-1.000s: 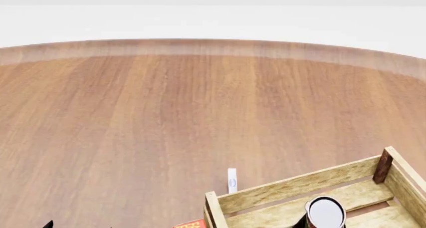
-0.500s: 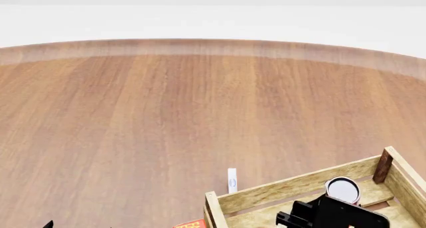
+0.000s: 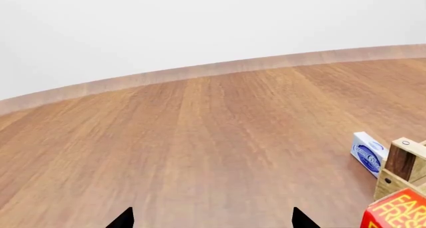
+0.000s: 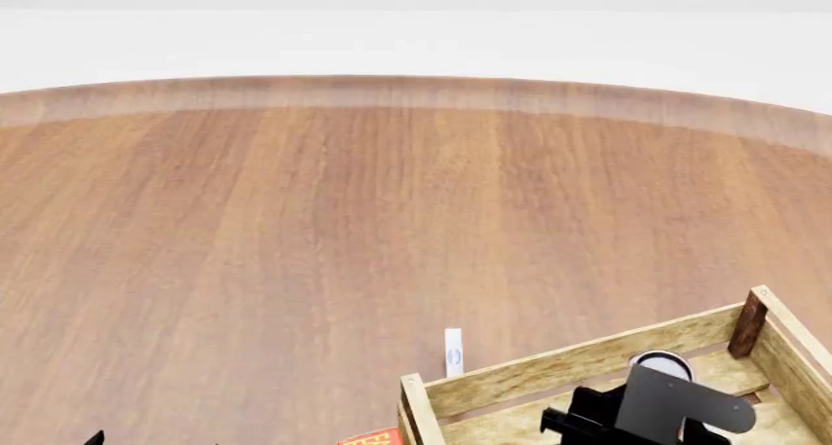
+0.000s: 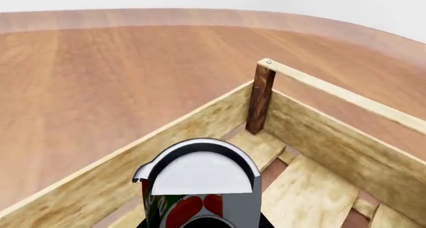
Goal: Pick up the tomato sauce, and put it in the wooden tray.
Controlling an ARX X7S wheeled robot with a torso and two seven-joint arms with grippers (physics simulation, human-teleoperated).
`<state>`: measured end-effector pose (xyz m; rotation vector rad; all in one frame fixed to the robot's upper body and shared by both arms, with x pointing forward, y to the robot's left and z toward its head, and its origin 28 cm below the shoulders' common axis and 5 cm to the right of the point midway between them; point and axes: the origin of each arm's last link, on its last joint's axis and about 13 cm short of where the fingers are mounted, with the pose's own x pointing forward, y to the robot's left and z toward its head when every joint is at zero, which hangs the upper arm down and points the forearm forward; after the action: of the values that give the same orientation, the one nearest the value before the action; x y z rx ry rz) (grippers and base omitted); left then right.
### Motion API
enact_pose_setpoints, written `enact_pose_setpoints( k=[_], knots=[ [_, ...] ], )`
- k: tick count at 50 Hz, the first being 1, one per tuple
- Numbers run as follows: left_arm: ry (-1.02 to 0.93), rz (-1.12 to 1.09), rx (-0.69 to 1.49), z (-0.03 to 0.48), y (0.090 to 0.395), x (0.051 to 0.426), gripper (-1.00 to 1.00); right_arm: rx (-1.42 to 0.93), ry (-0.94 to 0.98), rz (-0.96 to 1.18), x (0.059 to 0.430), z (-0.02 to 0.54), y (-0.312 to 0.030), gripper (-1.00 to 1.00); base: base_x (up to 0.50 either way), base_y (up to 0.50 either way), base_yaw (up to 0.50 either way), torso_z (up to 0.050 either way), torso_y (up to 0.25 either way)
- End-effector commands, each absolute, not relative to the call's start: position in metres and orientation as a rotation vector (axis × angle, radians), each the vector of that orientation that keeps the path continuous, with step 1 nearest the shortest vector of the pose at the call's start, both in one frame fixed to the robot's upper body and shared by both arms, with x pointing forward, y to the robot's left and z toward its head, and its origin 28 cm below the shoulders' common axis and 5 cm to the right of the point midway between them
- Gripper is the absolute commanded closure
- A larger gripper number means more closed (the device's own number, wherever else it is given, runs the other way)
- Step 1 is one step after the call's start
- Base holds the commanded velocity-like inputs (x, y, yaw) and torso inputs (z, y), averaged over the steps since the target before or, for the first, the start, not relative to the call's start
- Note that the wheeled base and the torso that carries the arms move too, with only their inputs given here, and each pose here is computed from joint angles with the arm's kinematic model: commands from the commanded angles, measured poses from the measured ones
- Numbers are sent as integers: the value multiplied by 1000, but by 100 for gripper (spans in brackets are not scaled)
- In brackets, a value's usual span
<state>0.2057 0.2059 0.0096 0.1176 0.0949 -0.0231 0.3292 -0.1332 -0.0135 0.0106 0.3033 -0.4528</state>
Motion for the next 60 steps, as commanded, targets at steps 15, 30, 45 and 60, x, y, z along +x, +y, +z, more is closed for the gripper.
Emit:
enact_pose_setpoints(
  k=[15,30,45,60],
  knots=[
    [65,-20,76,12,205,208,-100,51,411,-366,331,-14,-129,100,0,0,0,0,0],
    [64,-20,76,11,205,208,-100,56,416,-365,331,-14,-129,100,0,0,0,0,1],
    [64,-20,77,12,205,208,-100,56,416,-365,331,-14,-129,100,0,0,0,0,0],
    [64,-20,77,12,205,208,-100,53,416,-363,331,-14,-129,100,0,0,0,0,0]
  ],
)
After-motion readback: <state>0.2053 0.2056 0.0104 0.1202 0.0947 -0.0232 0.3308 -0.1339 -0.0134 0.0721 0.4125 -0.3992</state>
